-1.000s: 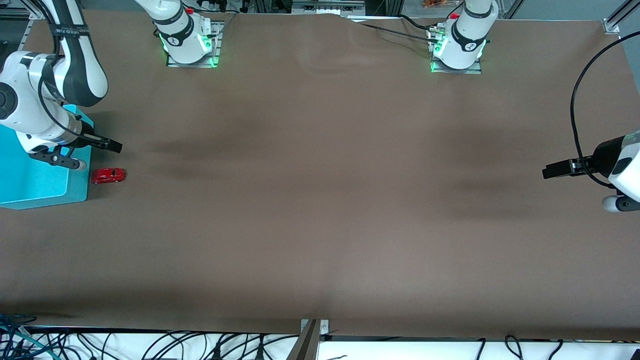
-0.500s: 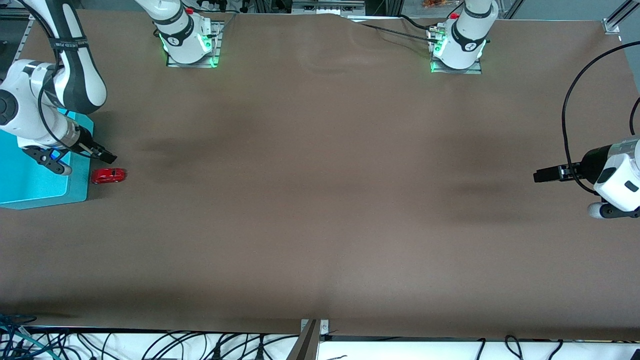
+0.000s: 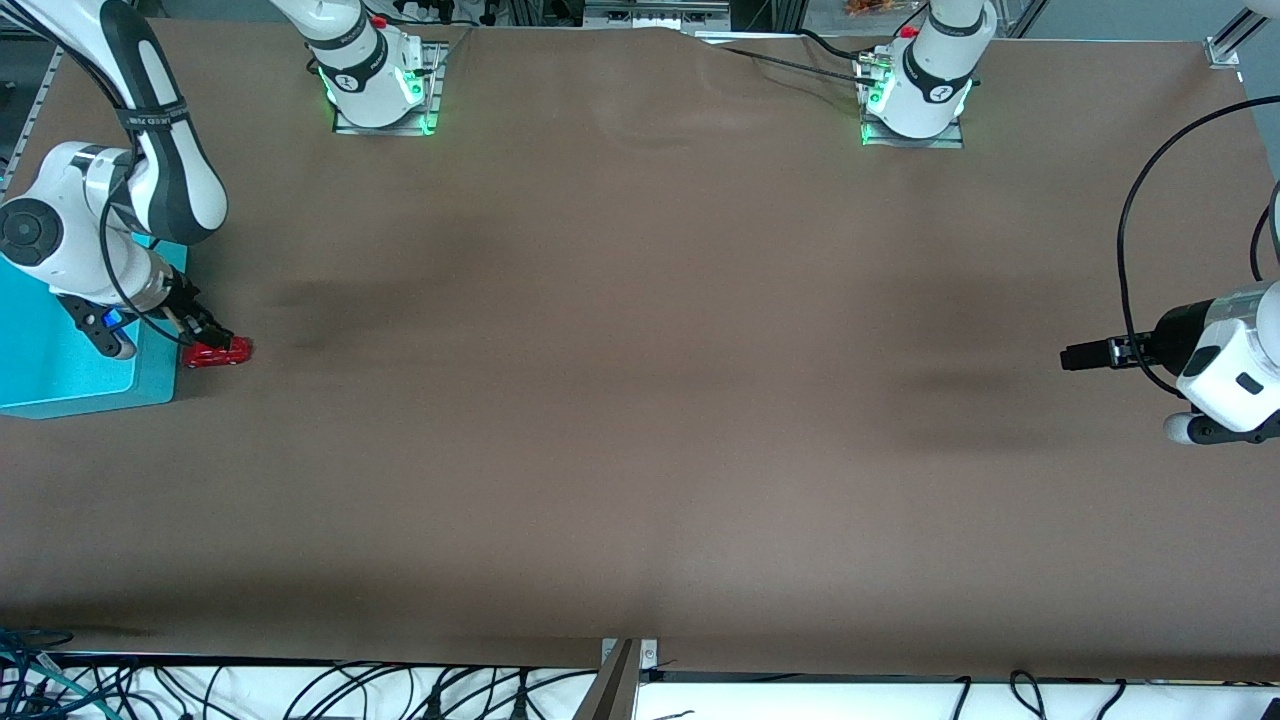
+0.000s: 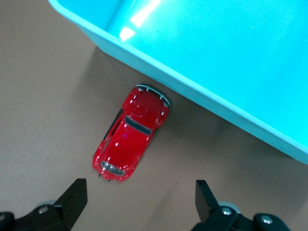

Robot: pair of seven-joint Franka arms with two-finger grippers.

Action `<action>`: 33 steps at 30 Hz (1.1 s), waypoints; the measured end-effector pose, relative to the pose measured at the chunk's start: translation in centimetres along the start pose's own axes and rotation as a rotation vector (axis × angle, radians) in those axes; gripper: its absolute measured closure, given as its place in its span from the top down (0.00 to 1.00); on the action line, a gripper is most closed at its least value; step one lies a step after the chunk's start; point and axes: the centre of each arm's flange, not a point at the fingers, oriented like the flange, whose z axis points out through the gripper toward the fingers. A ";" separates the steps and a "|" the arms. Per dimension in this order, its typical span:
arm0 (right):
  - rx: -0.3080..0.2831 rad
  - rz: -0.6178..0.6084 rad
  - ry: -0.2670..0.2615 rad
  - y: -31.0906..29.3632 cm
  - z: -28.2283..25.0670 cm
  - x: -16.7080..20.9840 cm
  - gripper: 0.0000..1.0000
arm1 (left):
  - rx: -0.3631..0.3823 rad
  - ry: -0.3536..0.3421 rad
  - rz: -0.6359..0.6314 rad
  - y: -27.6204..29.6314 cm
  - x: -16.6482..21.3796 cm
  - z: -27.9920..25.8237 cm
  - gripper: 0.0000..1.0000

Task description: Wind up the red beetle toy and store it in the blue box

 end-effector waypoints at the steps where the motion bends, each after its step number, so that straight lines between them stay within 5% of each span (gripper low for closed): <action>1: 0.001 0.002 0.001 0.0 0.2 0.0 1.00 | 0.000 0.001 -0.001 -0.1 0.0 0.0 1.00; 33: -0.019 0.186 0.095 -1.0 3.6 0.0 1.00 | -0.004 0.002 0.054 -1.1 0.1 -0.1 1.00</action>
